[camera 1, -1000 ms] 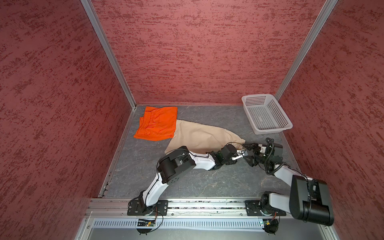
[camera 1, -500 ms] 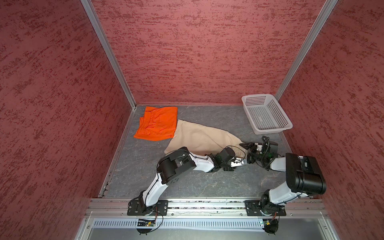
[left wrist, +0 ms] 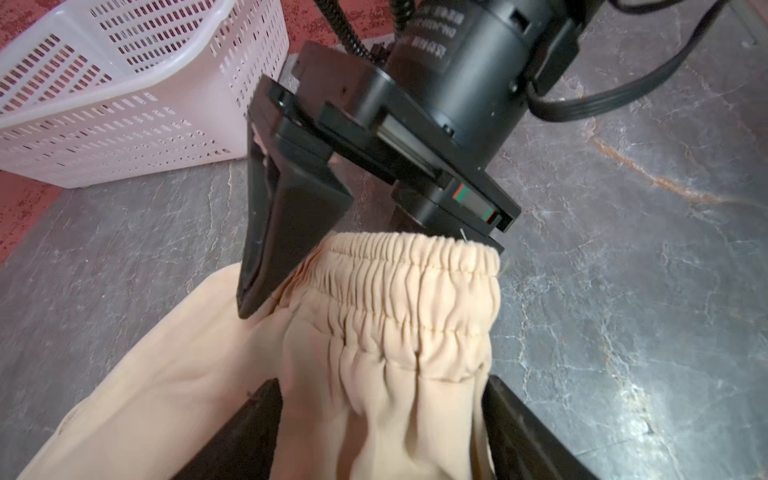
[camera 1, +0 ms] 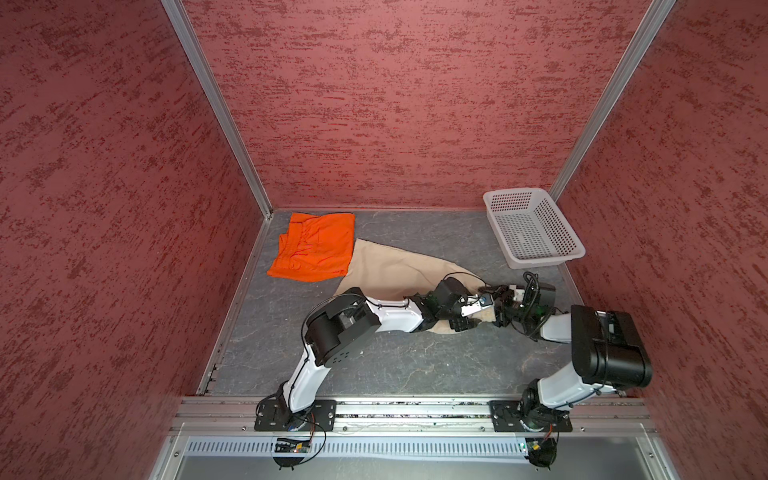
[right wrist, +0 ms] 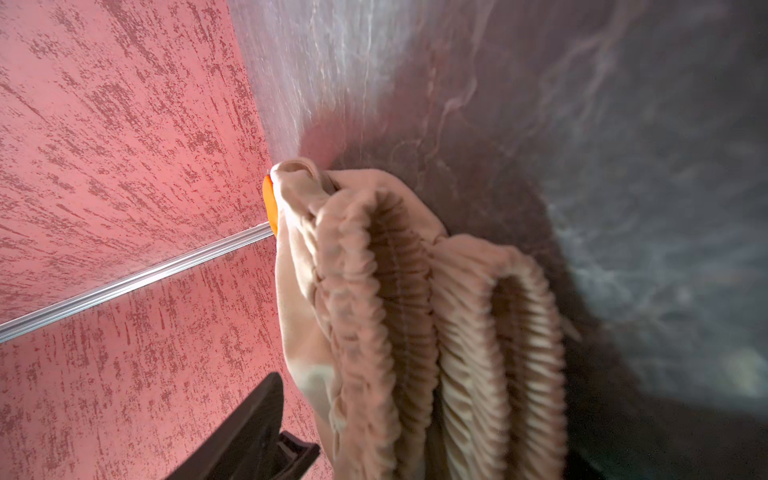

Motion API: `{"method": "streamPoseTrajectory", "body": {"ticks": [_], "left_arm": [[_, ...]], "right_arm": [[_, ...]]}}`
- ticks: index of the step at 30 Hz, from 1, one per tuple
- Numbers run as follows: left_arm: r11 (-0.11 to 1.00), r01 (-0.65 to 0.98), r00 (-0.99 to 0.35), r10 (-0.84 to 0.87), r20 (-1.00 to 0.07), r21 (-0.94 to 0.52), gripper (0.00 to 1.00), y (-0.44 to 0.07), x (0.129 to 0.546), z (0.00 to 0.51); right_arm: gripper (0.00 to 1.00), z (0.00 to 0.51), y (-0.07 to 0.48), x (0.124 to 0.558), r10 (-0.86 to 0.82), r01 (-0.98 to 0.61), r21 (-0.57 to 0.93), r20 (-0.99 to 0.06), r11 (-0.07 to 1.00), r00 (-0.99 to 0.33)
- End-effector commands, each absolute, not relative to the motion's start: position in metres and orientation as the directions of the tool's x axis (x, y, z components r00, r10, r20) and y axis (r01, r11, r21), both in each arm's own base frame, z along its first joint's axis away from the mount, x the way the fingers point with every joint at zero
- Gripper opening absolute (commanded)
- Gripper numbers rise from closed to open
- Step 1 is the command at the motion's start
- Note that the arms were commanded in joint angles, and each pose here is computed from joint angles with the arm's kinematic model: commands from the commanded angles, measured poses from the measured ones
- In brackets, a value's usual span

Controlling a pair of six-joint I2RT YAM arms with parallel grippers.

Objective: Fold and stack the shorts

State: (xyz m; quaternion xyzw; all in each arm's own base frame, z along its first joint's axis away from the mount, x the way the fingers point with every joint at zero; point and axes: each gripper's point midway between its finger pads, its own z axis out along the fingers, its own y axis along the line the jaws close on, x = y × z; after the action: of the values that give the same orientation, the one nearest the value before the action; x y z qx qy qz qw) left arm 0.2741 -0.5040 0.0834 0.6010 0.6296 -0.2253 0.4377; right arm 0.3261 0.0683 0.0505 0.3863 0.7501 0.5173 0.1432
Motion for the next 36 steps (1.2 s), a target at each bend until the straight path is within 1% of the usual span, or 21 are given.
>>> {"method": "streamPoseTrajectory", "body": {"ticks": [1,5,7,9,10,17,20,26,31,33,36], "left_arm": [[0.123,0.977,0.083,0.525,-0.847,0.172,0.77,-0.515,0.269,0.085],[0.046,0.991,0.087,0.517,-0.852,0.129,0.77,-0.525,0.260,0.080],[0.009,0.993,0.094,0.524,-0.847,0.116,0.76,-0.529,0.253,0.076],[-0.039,0.993,0.117,0.528,-0.841,0.114,0.67,-0.531,0.243,0.075],[-0.054,0.992,0.126,0.526,-0.841,0.114,0.65,-0.532,0.239,0.076],[-0.117,0.988,0.149,0.536,-0.831,0.102,0.63,-0.527,0.210,0.079],[-0.123,0.989,0.140,0.552,-0.822,0.086,0.63,-0.525,0.202,0.070],[-0.059,0.996,0.091,0.557,-0.826,0.070,0.63,-0.526,0.211,0.056],[-0.062,0.996,0.086,0.568,-0.818,0.062,0.63,-0.527,0.213,0.045],[-0.065,0.996,0.087,0.568,-0.818,0.060,0.64,-0.527,0.212,0.045],[-0.051,0.997,0.074,0.550,-0.832,0.056,0.66,-0.527,0.213,0.058]], "right_arm": [[0.76,0.055,0.069,0.332,0.722,0.408,0.896,0.163,0.177,-0.672],[0.76,0.059,0.069,0.334,0.718,0.398,0.900,0.159,0.176,-0.678],[0.76,0.061,0.068,0.336,0.716,0.393,0.902,0.156,0.177,-0.680],[0.76,0.062,0.067,0.338,0.717,0.390,0.903,0.151,0.181,-0.681],[0.76,0.064,0.067,0.339,0.715,0.387,0.903,0.145,0.187,-0.684],[0.73,0.072,0.066,0.352,0.698,0.361,0.911,0.128,0.197,-0.705],[0.72,0.073,0.066,0.353,0.689,0.351,0.914,0.122,0.202,-0.714],[0.72,0.069,0.070,0.340,0.662,0.330,0.914,0.096,0.237,-0.743],[0.71,0.059,0.068,0.329,0.646,0.311,0.901,0.047,0.302,-0.762],[0.69,0.054,0.068,0.327,0.642,0.316,0.895,0.044,0.315,-0.765],[0.66,0.048,0.068,0.326,0.641,0.325,0.890,0.048,0.321,-0.766]]}}
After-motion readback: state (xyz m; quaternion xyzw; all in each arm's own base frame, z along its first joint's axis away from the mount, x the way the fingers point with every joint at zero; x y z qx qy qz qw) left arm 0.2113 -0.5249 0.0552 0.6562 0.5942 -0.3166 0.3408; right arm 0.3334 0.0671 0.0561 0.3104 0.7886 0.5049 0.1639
